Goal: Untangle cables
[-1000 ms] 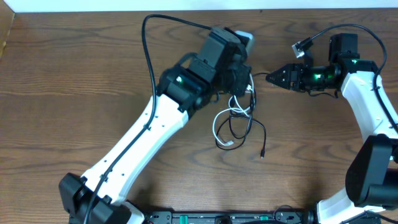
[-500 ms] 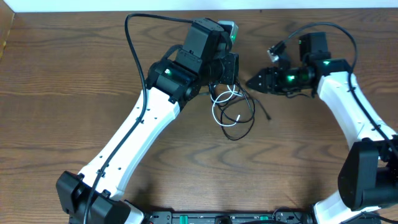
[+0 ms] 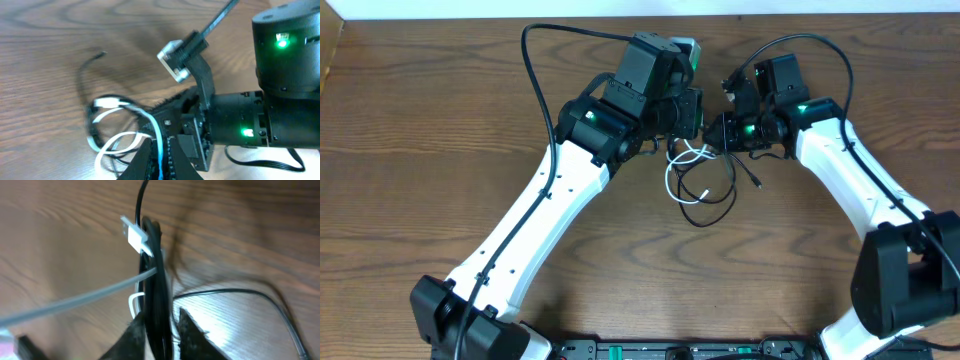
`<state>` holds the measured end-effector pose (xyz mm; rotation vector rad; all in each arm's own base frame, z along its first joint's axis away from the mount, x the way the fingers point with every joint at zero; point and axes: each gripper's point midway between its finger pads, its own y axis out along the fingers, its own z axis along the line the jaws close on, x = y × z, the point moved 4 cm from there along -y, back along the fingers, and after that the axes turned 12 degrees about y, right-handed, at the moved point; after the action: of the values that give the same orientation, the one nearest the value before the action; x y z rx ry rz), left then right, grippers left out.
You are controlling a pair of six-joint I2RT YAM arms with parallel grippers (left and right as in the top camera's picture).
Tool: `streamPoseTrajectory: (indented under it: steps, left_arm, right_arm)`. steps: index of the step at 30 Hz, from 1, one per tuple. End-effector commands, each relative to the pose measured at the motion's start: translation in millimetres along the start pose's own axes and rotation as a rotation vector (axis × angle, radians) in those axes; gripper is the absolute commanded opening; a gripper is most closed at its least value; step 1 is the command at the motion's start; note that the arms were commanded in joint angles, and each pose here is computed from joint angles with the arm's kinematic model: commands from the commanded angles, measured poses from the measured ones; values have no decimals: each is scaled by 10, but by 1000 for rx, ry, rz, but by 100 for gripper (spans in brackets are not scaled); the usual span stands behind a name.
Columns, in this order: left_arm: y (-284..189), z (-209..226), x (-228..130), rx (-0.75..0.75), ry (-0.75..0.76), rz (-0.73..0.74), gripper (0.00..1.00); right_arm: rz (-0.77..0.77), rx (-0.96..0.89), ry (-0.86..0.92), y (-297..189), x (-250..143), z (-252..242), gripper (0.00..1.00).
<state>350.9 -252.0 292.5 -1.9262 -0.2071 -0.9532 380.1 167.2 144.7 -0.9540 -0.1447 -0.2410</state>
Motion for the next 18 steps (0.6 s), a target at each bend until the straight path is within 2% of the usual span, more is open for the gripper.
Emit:
streamPoseTrajectory:
  steps: [1, 7, 11, 18]
  left_arm:
    - [-339, 121, 147, 103, 6, -96, 7]
    - [-935, 388, 258, 209, -35, -209, 7]
    - [-1370, 736, 166, 391, -85, -235, 7]
    - [-1900, 1411, -93, 719, -172, -194, 8]
  right_arm:
    - [22, -79, 30, 149, -24, -186, 2]
    - [15, -260, 167, 177, -56, -531, 1]
    - [-6, -305, 228, 119, -25, -660, 1]
    - [-15, -325, 289, 1, 27, -868, 1]
